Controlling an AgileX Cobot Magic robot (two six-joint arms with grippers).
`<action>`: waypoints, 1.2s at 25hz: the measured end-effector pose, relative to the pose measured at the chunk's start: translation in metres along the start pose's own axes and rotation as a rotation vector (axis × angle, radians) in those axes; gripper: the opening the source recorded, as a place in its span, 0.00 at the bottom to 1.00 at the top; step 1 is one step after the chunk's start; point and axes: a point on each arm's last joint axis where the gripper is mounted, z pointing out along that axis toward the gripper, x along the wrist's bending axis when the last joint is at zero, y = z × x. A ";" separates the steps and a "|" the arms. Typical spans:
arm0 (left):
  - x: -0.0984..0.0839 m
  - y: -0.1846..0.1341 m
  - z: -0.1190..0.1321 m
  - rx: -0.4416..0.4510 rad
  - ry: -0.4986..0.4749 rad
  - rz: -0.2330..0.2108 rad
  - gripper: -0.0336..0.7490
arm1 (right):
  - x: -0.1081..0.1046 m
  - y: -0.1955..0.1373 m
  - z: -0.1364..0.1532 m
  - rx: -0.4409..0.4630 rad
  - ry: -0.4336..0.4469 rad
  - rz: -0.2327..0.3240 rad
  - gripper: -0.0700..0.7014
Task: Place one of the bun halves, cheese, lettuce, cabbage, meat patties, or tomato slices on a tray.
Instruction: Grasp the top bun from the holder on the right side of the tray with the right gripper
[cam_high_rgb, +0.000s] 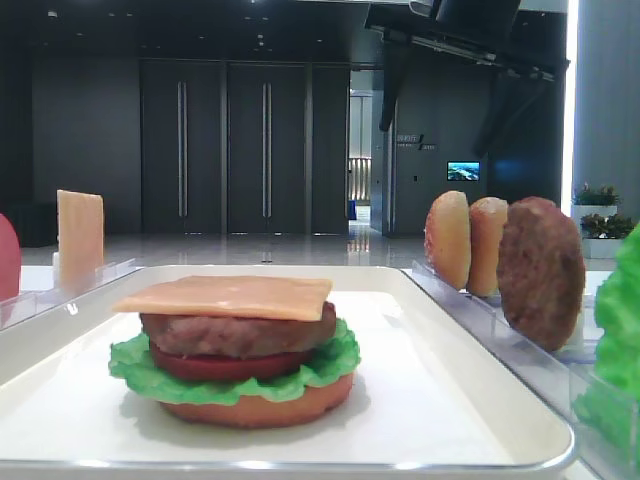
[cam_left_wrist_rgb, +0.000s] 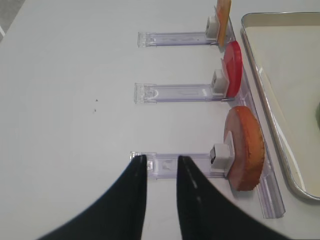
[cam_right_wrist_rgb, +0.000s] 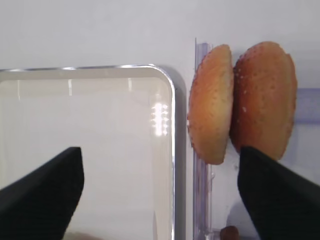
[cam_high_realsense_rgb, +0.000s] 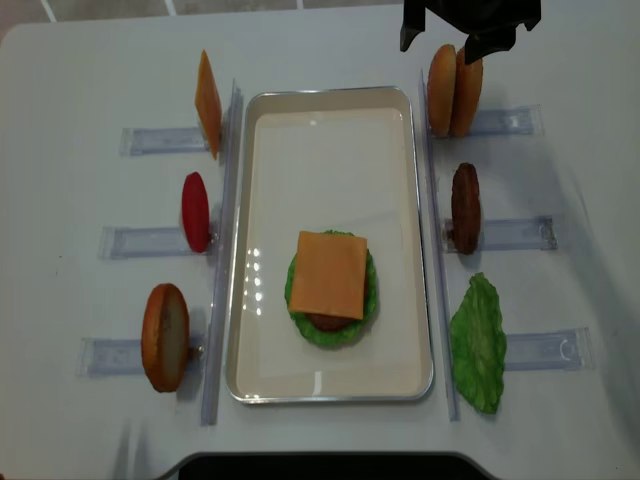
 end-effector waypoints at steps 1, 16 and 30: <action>0.000 0.000 0.000 0.000 0.000 0.000 0.24 | -0.002 0.001 0.003 -0.001 -0.002 0.002 0.86; 0.000 0.000 0.000 0.000 0.000 0.000 0.24 | -0.012 0.009 0.026 -0.005 0.023 0.014 0.86; 0.000 0.000 0.000 0.000 0.000 0.000 0.24 | -0.013 0.008 0.041 0.035 0.034 0.021 0.86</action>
